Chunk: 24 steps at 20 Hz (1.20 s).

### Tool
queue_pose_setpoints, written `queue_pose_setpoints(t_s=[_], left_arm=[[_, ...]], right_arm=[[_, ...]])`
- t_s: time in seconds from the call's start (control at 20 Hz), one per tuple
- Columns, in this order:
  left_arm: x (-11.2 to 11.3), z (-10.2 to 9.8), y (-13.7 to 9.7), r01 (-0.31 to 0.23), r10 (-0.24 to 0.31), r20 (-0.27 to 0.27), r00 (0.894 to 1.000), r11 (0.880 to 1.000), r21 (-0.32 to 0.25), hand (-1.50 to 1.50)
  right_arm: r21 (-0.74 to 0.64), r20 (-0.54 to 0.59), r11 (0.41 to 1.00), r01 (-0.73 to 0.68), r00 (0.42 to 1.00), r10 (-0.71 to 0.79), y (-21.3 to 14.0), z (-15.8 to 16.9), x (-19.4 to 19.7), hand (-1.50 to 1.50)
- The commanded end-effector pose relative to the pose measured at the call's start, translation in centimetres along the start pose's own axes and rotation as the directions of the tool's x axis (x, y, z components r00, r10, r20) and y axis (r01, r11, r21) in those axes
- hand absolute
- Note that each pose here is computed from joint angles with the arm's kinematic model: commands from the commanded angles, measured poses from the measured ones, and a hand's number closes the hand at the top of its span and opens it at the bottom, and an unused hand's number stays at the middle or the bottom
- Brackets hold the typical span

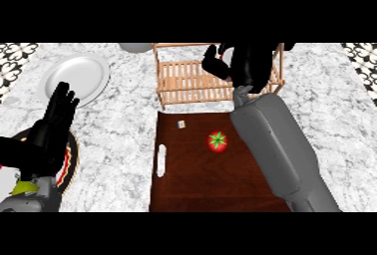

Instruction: Pick the can from the tray and place it in the tiered shelf

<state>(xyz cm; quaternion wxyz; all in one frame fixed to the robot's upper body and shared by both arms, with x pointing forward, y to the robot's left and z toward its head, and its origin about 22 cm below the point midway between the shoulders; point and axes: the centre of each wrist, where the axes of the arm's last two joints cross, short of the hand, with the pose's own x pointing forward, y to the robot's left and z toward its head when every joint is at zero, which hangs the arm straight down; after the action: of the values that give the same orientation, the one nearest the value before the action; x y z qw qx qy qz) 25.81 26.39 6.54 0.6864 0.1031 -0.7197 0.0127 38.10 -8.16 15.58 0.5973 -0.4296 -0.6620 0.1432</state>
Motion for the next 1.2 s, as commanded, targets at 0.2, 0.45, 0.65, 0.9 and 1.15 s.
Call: queue_pose_setpoints(t_s=[0.2, 0.45, 0.65, 0.9, 1.15], left_arm=[[-1.2, 0.2, 0.6, 0.005, -0.005, 0.003, 1.0, 1.0, 0.004, 0.0], [-0.6, 0.5, 0.0, 0.0, 0.0, 0.005, 1.0, 1.0, 0.002, 0.0], [0.1, -0.7, 0.3, 0.006, -0.006, 0.005, 1.0, 1.0, -0.002, 0.0], [-0.1, 0.4, 0.2, 0.003, -0.003, 0.012, 1.0, 1.0, 0.006, 0.0], [-1.1, 0.1, 0.2, -0.002, 0.002, -0.018, 1.0, 1.0, 0.012, 0.0]], right_arm=[[-0.058, -0.089, 0.99, 0.132, 0.987, -0.137, 1.4, -3.2, -2.3, 1.5], [0.038, -0.087, 0.987, 0.158, 0.984, -0.154, 3.4, -3.4, -2.3, -1.5], [0.057, -0.066, 0.977, 0.206, 0.977, -0.202, 3.3, -4.0, -1.9, -1.5], [0.036, 0.008, 0.956, 0.291, 0.957, -0.291, 1.7, -5.1, -2.1, -1.5], [-0.059, -0.013, 0.915, 0.398, 0.917, -0.4, -1.1, -5.4, -1.4, -1.5]])
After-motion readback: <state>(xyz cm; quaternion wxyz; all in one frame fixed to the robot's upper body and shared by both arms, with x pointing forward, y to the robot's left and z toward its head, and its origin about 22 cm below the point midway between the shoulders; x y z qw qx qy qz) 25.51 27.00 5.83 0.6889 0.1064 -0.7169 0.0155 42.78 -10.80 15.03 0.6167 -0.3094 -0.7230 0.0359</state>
